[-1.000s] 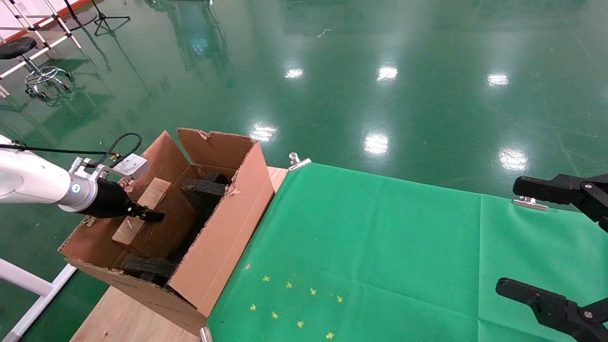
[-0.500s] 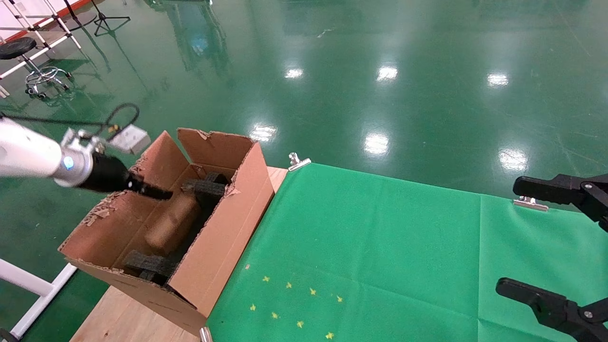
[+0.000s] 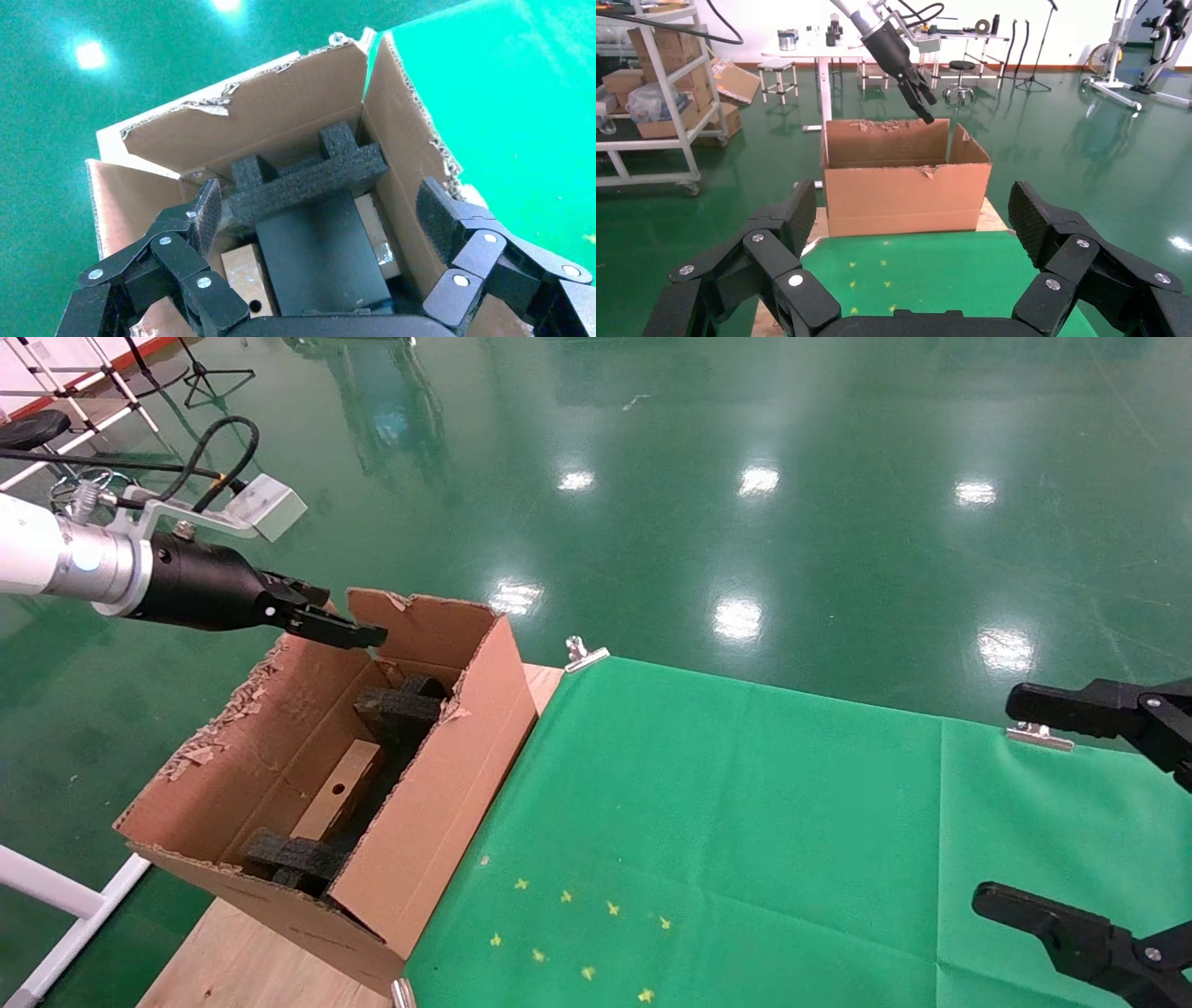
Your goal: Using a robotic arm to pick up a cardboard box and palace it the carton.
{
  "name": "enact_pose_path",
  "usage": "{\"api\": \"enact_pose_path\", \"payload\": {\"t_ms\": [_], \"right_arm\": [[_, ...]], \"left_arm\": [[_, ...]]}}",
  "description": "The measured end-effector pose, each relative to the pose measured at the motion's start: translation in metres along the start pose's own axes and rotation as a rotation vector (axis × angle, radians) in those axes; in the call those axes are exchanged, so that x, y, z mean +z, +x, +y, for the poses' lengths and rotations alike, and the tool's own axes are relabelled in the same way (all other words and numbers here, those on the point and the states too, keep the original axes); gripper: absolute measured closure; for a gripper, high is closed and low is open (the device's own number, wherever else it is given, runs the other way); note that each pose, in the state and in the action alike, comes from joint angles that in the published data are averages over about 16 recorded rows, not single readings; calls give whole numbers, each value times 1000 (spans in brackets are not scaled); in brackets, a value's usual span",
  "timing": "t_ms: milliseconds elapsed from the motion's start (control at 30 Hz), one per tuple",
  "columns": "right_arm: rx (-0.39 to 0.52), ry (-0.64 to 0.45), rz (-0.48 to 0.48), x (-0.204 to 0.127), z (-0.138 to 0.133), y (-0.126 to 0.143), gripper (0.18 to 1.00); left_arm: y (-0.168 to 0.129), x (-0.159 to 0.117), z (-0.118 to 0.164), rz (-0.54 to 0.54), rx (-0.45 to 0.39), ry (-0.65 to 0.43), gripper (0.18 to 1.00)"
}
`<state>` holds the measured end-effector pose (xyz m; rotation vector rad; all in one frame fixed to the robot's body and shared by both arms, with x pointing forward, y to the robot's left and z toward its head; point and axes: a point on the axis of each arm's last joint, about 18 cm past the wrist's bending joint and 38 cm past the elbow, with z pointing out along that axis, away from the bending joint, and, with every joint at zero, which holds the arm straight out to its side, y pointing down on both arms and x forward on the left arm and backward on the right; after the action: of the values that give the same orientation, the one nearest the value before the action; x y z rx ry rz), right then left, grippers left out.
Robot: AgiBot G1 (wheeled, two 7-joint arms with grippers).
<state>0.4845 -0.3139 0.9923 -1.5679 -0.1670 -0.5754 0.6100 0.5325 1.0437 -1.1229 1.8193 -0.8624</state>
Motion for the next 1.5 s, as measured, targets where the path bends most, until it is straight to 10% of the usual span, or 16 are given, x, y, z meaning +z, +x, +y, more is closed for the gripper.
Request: {"api": "enact_pose_path", "payload": {"t_ms": [667, 1500], "right_arm": [[0, 0, 0, 0, 0, 0, 178], [0, 0, 0, 0, 0, 0, 178]], "left_arm": [[12, 12, -2, 39, 28, 41, 183], [118, 22, -22, 395, 222, 385, 183]]}}
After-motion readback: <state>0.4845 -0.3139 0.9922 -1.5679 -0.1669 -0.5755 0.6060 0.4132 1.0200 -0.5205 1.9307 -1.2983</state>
